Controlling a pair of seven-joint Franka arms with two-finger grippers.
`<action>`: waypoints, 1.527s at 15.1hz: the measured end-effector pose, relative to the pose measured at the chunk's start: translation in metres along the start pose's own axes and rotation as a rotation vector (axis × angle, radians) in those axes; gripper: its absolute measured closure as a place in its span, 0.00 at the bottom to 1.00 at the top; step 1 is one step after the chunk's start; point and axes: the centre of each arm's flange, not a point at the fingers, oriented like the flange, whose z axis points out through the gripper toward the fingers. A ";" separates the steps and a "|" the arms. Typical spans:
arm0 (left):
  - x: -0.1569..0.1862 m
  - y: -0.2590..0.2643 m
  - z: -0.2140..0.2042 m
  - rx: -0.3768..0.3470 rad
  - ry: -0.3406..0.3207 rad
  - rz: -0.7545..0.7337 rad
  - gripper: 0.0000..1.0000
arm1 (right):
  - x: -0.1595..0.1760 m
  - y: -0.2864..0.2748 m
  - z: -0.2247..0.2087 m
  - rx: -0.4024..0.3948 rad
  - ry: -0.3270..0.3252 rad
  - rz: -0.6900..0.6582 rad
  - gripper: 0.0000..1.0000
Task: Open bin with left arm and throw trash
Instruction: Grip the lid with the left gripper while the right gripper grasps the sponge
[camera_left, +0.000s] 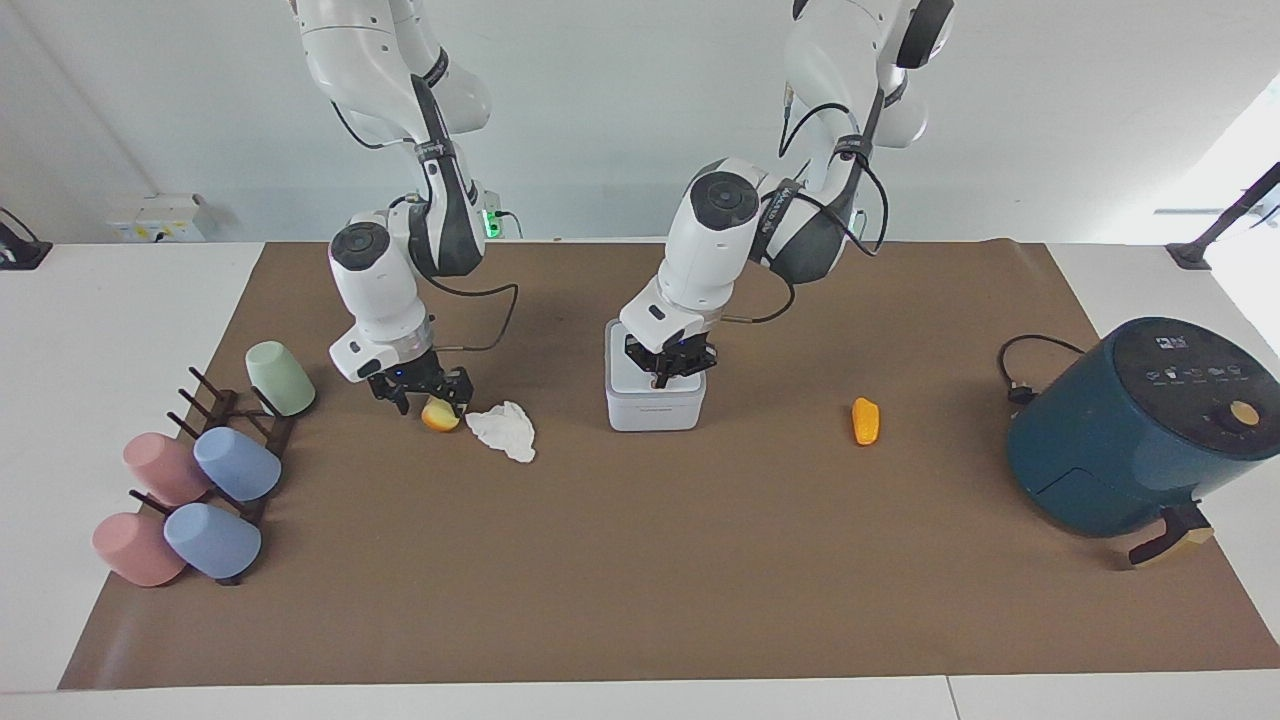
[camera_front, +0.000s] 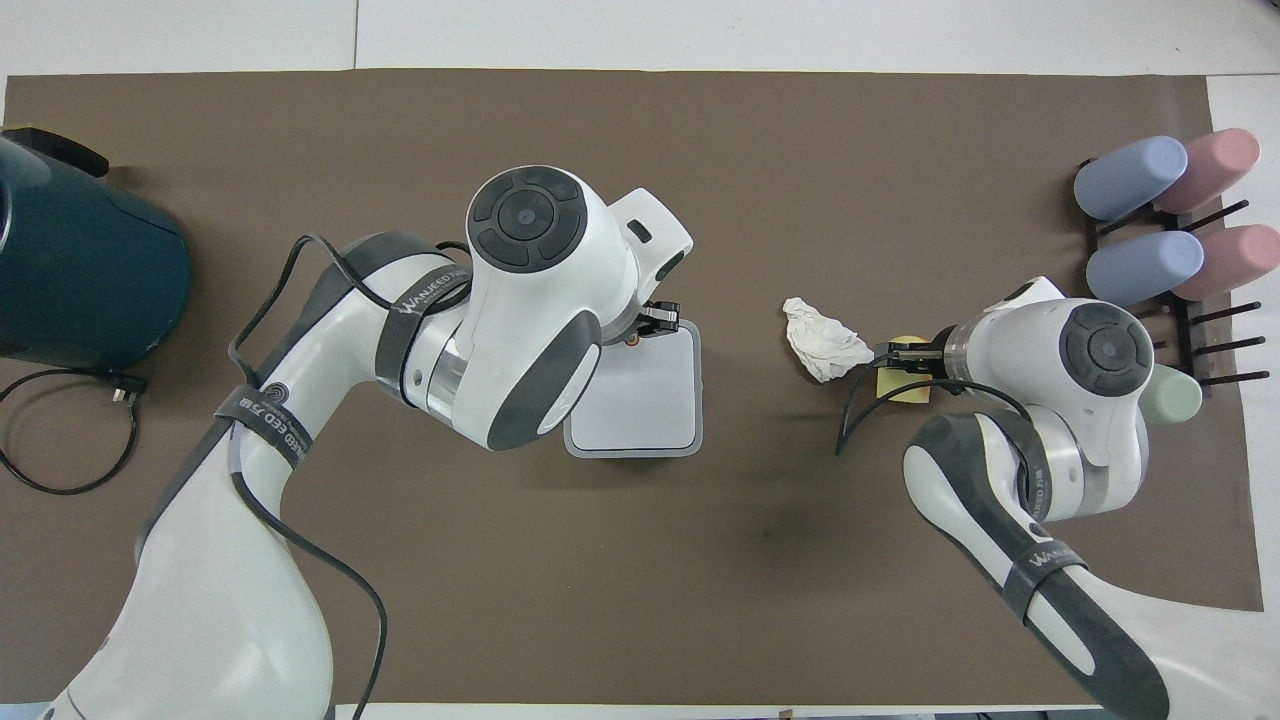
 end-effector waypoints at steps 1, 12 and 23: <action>0.000 0.000 0.001 0.000 0.000 0.000 0.99 | 0.000 0.000 0.000 0.001 0.001 0.002 0.69; -0.002 0.000 0.009 0.006 0.010 0.006 0.99 | 0.018 -0.003 -0.138 -0.010 0.029 0.020 0.93; -0.008 0.006 0.011 0.043 0.039 0.046 0.99 | -0.003 -0.072 -0.210 0.021 0.036 -0.012 0.93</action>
